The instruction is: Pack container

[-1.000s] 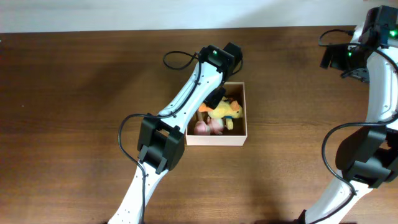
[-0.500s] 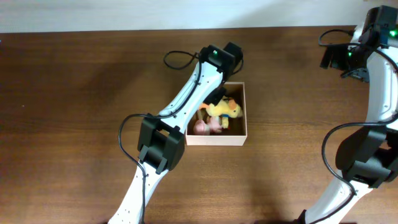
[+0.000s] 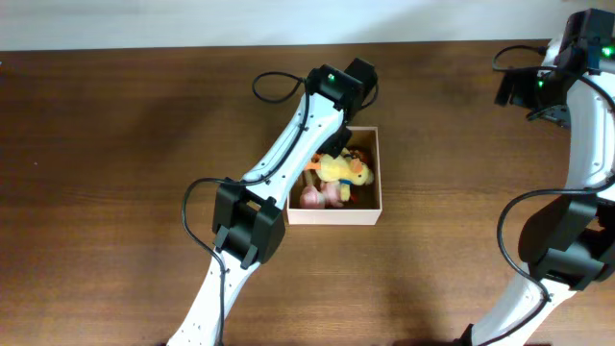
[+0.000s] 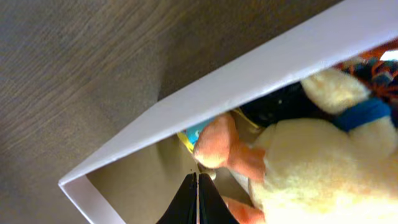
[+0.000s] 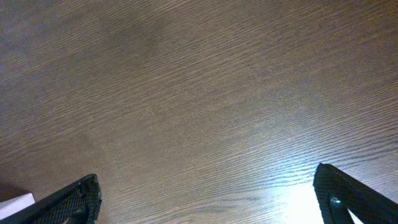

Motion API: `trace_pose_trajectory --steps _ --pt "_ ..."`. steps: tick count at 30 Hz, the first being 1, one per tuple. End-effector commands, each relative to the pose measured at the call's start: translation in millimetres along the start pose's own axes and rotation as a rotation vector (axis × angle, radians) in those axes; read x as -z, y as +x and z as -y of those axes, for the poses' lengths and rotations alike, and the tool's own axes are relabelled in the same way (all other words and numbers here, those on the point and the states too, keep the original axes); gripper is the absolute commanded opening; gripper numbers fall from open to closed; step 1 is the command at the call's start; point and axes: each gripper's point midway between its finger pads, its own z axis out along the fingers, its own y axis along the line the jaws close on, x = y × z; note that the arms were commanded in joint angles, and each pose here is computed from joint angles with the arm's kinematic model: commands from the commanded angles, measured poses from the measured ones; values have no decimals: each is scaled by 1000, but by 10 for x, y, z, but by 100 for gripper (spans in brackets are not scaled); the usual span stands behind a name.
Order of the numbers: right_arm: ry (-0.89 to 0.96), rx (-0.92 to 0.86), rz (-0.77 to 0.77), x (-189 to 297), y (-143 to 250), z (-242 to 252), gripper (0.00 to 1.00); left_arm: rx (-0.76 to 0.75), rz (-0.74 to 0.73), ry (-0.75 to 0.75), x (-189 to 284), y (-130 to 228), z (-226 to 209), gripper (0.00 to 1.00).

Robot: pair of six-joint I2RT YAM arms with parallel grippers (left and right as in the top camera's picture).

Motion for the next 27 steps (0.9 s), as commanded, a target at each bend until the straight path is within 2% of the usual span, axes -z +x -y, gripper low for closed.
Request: trace_pose_trajectory --steps 1,9,16,20,27 --pt "-6 2 -11 -50 21 -24 99 6 14 3 59 -21 -8 4" --pt "-6 2 -11 -50 21 -25 99 10 31 4 202 -20 -46 2" --pt "-6 2 -11 -50 22 -25 99 46 161 8 699 -134 -178 2" --pt "-6 2 -11 -50 22 -25 99 109 285 9 1075 -235 -378 9" --pt "-6 2 -11 -50 22 -25 99 262 458 -14 1595 -245 -1028 20"
